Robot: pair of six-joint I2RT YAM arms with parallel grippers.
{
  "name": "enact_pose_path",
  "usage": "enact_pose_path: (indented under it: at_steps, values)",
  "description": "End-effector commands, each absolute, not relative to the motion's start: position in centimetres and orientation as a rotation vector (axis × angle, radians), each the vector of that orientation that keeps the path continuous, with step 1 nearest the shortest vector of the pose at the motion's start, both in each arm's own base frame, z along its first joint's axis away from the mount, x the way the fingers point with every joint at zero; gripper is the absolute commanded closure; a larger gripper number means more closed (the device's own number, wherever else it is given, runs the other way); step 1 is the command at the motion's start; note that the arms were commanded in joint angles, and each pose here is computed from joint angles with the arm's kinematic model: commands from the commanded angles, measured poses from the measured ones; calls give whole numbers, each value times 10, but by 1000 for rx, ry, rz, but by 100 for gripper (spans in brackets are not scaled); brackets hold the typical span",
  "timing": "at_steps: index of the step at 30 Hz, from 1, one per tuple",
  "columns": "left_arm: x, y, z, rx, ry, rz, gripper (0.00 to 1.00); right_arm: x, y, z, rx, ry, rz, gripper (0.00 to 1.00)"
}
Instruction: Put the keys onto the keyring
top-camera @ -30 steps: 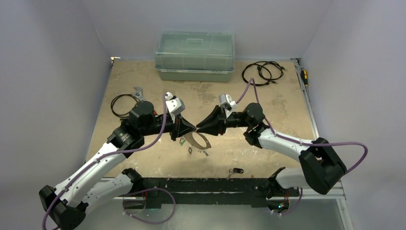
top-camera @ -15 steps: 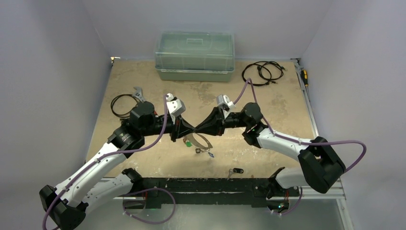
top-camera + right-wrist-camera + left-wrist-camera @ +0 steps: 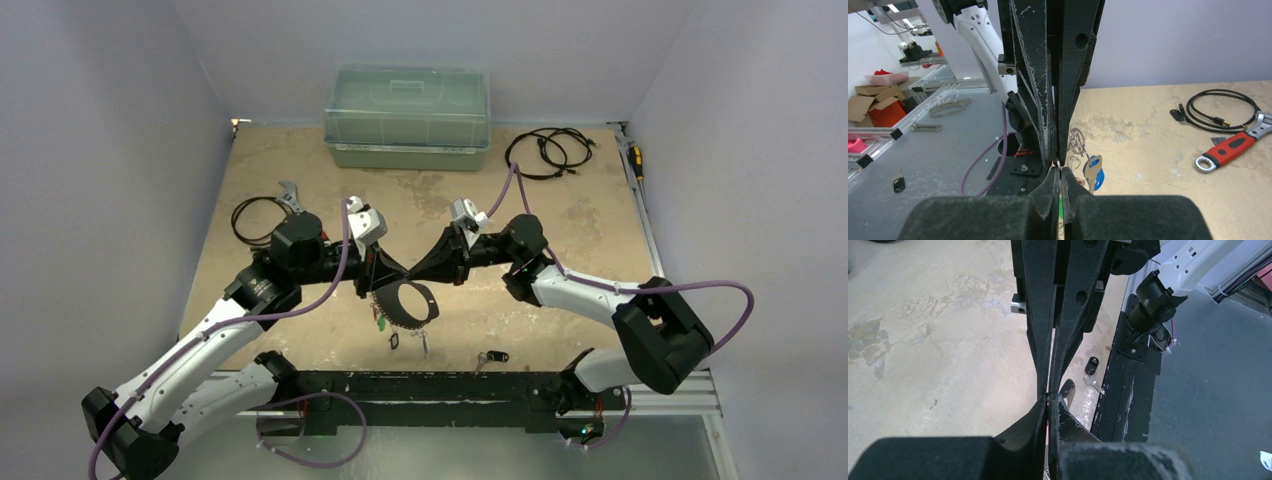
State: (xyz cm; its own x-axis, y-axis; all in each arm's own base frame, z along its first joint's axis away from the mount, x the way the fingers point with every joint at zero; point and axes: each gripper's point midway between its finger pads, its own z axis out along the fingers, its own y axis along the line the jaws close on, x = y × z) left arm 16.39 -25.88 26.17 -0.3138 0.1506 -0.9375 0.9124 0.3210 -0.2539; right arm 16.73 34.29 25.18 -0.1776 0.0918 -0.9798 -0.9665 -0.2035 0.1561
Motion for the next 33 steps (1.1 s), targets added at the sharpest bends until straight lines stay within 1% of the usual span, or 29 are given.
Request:
enact_pose_path:
  at_steps: [1, 5, 7, 9, 11, 14, 16, 18, 21, 24, 27, 30, 33]
  values:
    - [165, -262, 290, 972, 1559, -1072, 99, 153, 342, 280, -1200, 988, 1552, 100]
    - [166, -257, 297, 944, 1531, -1044, 54, 150, 339, 284, -1173, 959, 1555, 100]
    - [163, -254, 304, 932, 1502, -1042, 40, 150, 339, 285, -1164, 953, 1557, 100]
    - [161, -251, 309, 922, 1477, -1038, 34, 149, 338, 288, -1153, 941, 1554, 100]
    - [160, -247, 316, 908, 1443, -1025, 32, 149, 336, 292, -1144, 928, 1548, 100]
    - [157, -240, 328, 883, 1378, -996, 32, 147, 332, 303, -1109, 893, 1534, 100]
    - [156, -233, 335, 850, 1326, -970, 33, 147, 329, 314, -1060, 864, 1531, 100]
    - [154, -227, 349, 804, 1224, -956, 35, 148, 325, 326, -995, 834, 1539, 100]
    - [144, -222, 357, 773, 1114, -975, 36, 139, 317, 341, -946, 762, 1586, 100]
    - [137, -224, 354, 794, 1055, -993, 39, 134, 313, 350, -919, 716, 1625, 100]
    - [132, -229, 346, 845, 1008, -1007, 46, 135, 313, 355, -901, 704, 1655, 100]
    - [122, -228, 342, 886, 909, -993, 54, 137, 313, 361, -878, 693, 1653, 100]
    - [118, -223, 339, 893, 839, -945, 58, 135, 310, 368, -869, 677, 1656, 100]
